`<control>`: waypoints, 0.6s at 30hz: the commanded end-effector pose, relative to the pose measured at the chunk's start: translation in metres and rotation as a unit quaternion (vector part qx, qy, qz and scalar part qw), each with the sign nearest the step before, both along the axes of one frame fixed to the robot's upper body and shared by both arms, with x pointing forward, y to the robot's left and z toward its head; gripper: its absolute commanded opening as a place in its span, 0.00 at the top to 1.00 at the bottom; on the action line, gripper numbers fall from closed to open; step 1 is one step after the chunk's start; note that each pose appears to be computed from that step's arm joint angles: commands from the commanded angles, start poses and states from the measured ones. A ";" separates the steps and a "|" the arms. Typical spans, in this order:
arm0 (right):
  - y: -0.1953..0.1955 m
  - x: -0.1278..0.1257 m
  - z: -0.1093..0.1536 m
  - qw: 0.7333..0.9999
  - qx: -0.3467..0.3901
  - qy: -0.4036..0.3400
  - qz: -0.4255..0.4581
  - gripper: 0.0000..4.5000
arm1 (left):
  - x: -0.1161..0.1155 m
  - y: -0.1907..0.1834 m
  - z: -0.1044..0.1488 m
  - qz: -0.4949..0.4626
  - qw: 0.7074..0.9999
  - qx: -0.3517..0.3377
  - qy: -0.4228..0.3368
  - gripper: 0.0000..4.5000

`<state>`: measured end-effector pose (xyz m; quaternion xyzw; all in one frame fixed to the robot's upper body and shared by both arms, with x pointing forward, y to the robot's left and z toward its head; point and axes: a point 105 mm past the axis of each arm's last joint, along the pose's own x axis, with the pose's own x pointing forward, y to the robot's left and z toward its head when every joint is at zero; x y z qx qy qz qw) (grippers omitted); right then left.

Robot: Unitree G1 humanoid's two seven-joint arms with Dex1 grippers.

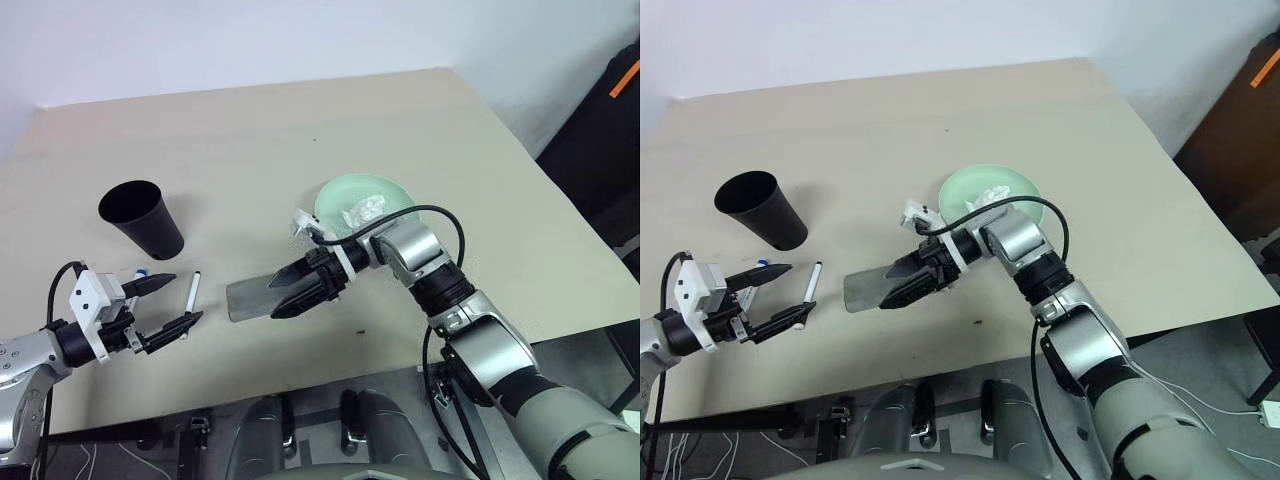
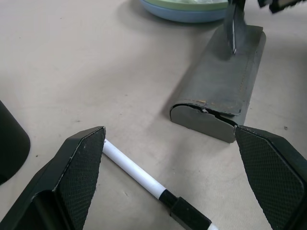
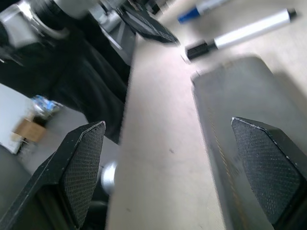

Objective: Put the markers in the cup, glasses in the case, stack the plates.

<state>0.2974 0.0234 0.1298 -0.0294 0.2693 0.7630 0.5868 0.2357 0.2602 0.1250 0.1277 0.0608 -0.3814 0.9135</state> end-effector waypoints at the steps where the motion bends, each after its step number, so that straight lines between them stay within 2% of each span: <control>1: 0.004 -0.002 -0.013 1.000 -0.021 -0.007 0.001 0.02 | -0.001 0.003 0.013 -0.002 1.000 0.007 -0.021 0.00; 5: 0.006 0.001 -0.002 1.000 0.000 -0.014 -0.001 0.02 | -0.002 0.005 0.018 0.006 1.000 -0.002 -0.026 0.00; 11: -0.002 0.003 0.053 0.989 0.130 -0.073 -0.012 0.02 | -0.013 0.013 0.022 0.037 0.999 -0.029 -0.024 0.00; 15: -0.020 0.017 0.092 0.953 0.247 -0.152 -0.086 0.02 | -0.019 0.021 0.028 0.080 0.995 -0.060 -0.031 0.00; 18: -0.032 0.021 0.097 0.948 0.256 -0.155 -0.107 0.02 | -0.022 0.027 0.029 0.107 0.991 -0.070 -0.030 0.00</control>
